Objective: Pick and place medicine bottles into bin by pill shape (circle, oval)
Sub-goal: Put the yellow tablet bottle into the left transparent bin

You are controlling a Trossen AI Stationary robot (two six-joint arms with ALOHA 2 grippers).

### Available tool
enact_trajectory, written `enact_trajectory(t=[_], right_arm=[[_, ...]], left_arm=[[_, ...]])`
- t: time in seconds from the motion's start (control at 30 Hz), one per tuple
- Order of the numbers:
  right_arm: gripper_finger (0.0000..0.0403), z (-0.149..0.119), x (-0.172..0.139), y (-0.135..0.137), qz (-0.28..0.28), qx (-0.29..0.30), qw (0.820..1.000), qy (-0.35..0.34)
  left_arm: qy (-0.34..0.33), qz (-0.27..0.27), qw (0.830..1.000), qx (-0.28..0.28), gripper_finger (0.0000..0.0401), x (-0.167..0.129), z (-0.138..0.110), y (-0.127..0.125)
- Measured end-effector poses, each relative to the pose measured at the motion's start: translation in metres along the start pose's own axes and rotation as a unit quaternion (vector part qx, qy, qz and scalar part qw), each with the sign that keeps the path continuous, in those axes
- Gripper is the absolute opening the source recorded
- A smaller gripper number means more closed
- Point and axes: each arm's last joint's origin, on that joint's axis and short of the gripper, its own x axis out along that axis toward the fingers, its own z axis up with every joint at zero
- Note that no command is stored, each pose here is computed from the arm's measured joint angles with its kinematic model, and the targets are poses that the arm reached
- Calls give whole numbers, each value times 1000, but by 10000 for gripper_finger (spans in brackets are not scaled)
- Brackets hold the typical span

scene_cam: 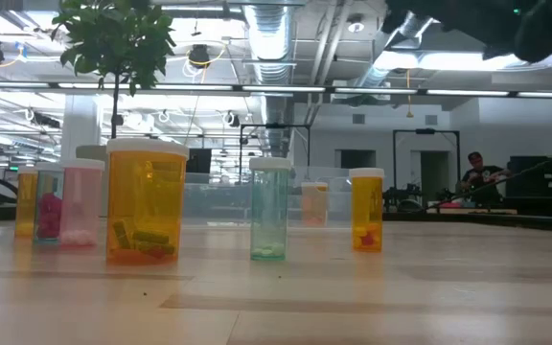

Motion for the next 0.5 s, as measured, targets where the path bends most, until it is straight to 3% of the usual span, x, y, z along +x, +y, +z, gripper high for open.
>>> enact_trajectory(t=[0.5], right_arm=[[87,-27,84,10,54,8,998,17]], left_arm=[[-62,-46,997,-30,283,57,-25,15]])
